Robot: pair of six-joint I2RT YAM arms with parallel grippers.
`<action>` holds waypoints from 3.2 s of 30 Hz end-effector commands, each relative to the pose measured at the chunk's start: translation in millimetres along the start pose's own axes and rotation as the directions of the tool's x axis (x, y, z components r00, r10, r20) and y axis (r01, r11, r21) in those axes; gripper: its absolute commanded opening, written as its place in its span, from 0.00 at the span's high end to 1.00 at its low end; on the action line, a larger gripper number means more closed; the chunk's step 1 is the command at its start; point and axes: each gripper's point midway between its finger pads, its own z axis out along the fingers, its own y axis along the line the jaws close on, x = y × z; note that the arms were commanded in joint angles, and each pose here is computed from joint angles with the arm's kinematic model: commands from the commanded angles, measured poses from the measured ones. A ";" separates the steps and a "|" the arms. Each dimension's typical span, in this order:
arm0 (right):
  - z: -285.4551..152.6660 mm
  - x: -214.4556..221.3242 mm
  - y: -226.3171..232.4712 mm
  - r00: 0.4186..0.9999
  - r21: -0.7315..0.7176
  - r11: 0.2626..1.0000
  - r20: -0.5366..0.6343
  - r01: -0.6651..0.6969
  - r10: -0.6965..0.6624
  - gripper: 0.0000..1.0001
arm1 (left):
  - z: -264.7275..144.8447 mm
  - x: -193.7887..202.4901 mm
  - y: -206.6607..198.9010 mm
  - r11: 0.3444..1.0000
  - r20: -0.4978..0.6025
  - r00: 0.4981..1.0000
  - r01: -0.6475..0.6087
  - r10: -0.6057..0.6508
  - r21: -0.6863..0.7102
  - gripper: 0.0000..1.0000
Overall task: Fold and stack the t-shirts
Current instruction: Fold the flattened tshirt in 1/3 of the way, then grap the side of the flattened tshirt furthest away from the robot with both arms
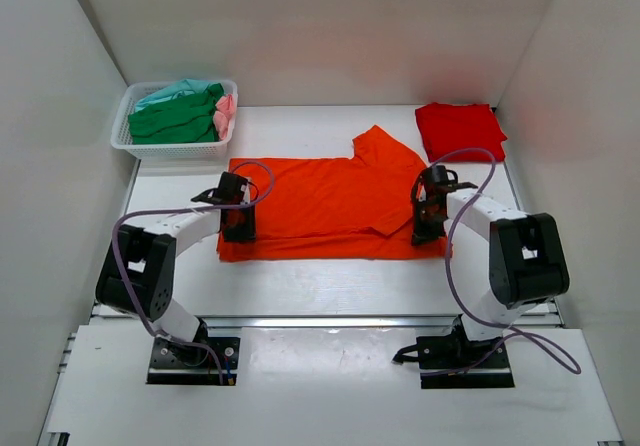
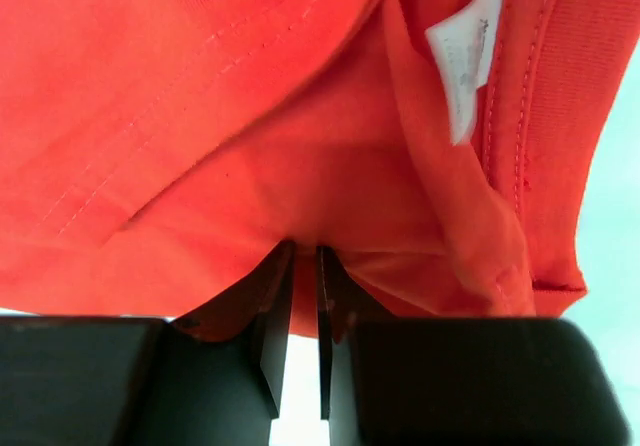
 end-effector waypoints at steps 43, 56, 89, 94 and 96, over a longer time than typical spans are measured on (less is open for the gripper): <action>-28.6 32.2 16.0 0.998 -0.137 0.991 0.066 -0.005 0.014 0.79 | -10.9 -187.8 50.2 0.986 0.298 0.946 0.156 -0.131 -0.062 0.32; -94.0 -72.3 34.1 0.959 -0.199 0.977 0.283 0.077 -0.018 0.76 | 56.0 -193.8 63.7 0.974 0.232 0.966 0.157 -0.117 -0.163 0.35; -2.6 -228.8 1.4 0.915 -0.136 0.986 0.401 0.094 -0.032 0.68 | 68.9 -178.2 34.4 0.993 0.083 0.993 -0.072 0.080 -0.091 1.00; 20.6 -258.0 14.6 0.911 -0.067 0.982 0.389 0.177 -0.137 0.67 | 60.9 -176.9 29.7 0.992 0.093 0.990 -0.102 0.108 -0.072 1.00; 30.4 -262.9 15.4 0.921 -0.048 0.983 0.359 0.179 -0.151 0.65 | 56.8 -180.2 28.6 0.994 0.110 0.989 -0.094 0.100 -0.063 1.00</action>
